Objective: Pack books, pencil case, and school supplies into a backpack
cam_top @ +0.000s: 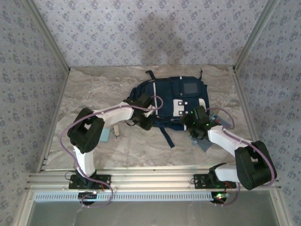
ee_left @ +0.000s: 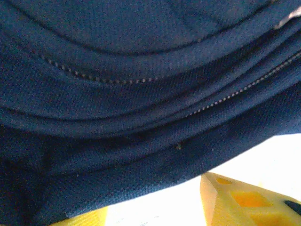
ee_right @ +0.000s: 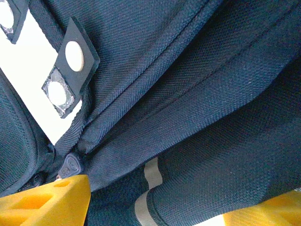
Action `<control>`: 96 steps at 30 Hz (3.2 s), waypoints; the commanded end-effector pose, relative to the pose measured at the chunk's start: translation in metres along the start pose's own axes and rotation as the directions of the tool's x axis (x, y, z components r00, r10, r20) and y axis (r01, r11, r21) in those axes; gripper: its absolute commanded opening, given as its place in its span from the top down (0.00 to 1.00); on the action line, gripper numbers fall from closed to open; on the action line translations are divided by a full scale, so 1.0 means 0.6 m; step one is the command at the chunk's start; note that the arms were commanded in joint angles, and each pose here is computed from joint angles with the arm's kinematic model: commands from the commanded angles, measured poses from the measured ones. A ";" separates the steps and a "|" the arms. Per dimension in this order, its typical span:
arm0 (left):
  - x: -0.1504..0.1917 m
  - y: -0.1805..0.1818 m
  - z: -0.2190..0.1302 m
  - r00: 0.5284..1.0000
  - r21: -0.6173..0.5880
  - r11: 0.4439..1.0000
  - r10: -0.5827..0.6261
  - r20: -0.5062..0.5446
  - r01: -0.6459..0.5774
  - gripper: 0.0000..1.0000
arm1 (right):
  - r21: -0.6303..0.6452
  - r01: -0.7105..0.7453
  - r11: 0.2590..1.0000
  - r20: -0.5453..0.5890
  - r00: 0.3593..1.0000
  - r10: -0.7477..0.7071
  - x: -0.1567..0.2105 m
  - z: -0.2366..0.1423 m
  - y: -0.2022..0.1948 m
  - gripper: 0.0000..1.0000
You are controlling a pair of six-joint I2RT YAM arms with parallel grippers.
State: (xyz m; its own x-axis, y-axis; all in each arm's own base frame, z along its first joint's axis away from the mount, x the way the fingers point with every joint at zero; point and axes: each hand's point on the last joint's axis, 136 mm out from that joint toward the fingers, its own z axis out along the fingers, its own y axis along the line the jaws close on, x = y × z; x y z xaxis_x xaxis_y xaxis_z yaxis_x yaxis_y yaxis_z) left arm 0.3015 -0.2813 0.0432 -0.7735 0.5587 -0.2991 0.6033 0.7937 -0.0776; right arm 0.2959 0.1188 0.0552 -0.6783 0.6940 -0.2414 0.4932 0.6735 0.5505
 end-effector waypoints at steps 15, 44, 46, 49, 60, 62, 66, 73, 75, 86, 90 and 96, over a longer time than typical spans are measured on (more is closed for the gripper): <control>-0.030 -0.018 0.059 0.996 0.008 0.996 0.089 0.002 -0.089 0.58 | -0.028 -0.006 1.000 0.002 1.000 0.006 -0.005 0.010 0.006 0.29; -0.075 -0.077 -0.033 0.988 0.330 0.942 -0.101 0.114 0.058 0.46 | 0.014 0.061 0.998 0.035 0.998 -0.062 -0.067 0.051 0.023 0.30; -0.080 -0.073 -0.025 0.988 0.315 0.947 -0.105 0.114 0.064 0.46 | 0.013 0.059 0.998 0.034 0.998 -0.060 -0.067 0.053 0.022 0.30; -0.082 -0.069 -0.014 0.989 0.290 0.955 -0.092 0.115 0.055 0.45 | 0.009 0.055 0.998 0.030 0.998 -0.055 -0.066 0.055 0.021 0.30; -0.060 -0.067 0.034 0.998 0.183 0.982 -0.054 0.044 0.045 0.50 | -0.010 0.045 0.999 0.028 0.999 -0.045 -0.065 0.055 0.026 0.30; -0.056 -0.062 0.044 0.998 0.158 0.986 -0.061 0.031 0.056 0.52 | -0.012 0.044 0.999 0.030 0.999 -0.044 -0.066 0.055 0.027 0.30; -0.042 -0.058 0.064 0.999 0.089 0.995 -0.043 -0.010 0.043 0.56 | -0.012 0.040 0.999 0.027 0.999 -0.039 -0.065 0.055 0.026 0.30; -0.010 -0.038 0.090 0.996 -0.005 0.999 -0.043 -0.084 0.042 0.82 | -0.013 0.036 0.999 0.030 0.999 -0.036 -0.063 0.056 0.024 0.30; -0.011 -0.035 0.087 0.996 -0.011 0.999 -0.049 -0.078 0.048 0.92 | -0.006 0.037 0.999 0.034 0.999 -0.037 -0.064 0.057 0.021 0.30; -0.031 -0.014 0.021 0.997 -0.002 0.997 -0.078 -0.010 0.078 1.00 | 0.023 0.018 1.000 0.125 0.992 -0.020 -0.104 0.070 0.009 0.85; -0.024 0.014 0.004 0.993 -0.016 0.993 -0.119 0.005 0.119 1.00 | -0.015 0.029 0.999 0.145 0.989 -0.026 -0.127 0.058 0.026 1.00; -0.019 0.102 -0.018 0.971 -0.110 0.965 -0.235 0.051 0.239 1.00 | -0.001 0.048 0.999 0.189 0.981 -0.047 -0.175 0.025 0.016 1.00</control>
State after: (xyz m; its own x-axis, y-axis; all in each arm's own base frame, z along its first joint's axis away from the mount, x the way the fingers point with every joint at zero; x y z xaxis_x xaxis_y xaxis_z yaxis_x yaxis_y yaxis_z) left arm 0.3334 -0.2772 0.0428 -0.8503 0.4157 -0.3229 0.4726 0.8730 -0.1206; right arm 0.3643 0.0869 0.0479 -0.6424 0.6986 -0.3149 0.4706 0.6840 0.5574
